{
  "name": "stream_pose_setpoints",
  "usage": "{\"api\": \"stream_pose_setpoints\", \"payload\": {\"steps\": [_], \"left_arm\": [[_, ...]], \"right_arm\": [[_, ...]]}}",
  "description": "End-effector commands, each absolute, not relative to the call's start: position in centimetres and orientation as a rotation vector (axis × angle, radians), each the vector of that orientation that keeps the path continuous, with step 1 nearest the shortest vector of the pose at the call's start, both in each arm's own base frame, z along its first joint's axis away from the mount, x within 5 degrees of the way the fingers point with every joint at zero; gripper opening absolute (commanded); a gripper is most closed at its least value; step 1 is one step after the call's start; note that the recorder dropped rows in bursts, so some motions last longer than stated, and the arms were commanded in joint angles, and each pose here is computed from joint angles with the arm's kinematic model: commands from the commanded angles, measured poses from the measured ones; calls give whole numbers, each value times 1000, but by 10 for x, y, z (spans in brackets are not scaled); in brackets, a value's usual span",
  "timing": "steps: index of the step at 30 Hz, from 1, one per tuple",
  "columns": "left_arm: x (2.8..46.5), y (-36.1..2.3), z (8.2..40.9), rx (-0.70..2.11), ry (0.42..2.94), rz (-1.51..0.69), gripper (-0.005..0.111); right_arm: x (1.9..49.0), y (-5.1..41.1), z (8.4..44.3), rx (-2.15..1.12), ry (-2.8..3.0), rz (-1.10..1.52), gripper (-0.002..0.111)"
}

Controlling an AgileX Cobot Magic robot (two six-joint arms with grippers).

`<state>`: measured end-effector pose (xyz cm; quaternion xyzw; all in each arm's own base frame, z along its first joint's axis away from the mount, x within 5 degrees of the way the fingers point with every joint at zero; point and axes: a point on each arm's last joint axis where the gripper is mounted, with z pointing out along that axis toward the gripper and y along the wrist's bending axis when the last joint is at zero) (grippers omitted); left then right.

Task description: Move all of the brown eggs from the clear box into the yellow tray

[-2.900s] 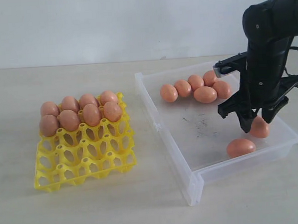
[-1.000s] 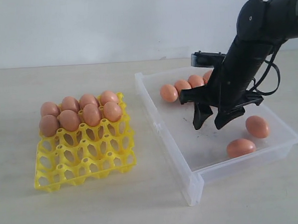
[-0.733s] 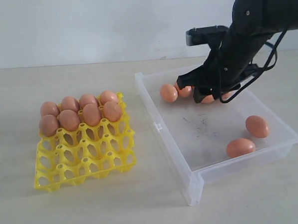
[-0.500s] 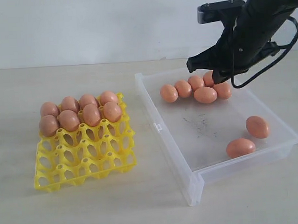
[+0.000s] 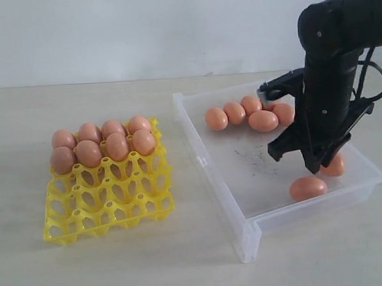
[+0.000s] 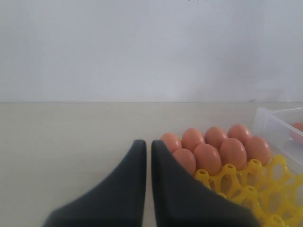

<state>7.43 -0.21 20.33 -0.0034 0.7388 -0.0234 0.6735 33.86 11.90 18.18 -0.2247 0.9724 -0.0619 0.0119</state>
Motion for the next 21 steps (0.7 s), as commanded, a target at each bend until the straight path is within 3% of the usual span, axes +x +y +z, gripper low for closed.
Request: {"api": "stream_pose_setpoints", "payload": {"steps": [1, 3, 9, 14, 21], "left_arm": [[75, -2, 203, -7, 1657, -53, 4], [75, -2, 203, -7, 1657, -53, 4], [75, -2, 203, -7, 1657, -53, 4], [75, -2, 203, -7, 1657, -53, 4], [75, -2, 203, -5, 1657, -54, 4]], "right_arm": [[345, 107, 168, -838, 3010, -402, 55], [348, 100, 166, -804, 3013, -451, 61], [362, 77, 164, -596, 3009, -281, 48], [368, 70, 163, -506, 2990, -8, 47], [375, 55, 164, -519, 2941, -19, 47]]}}
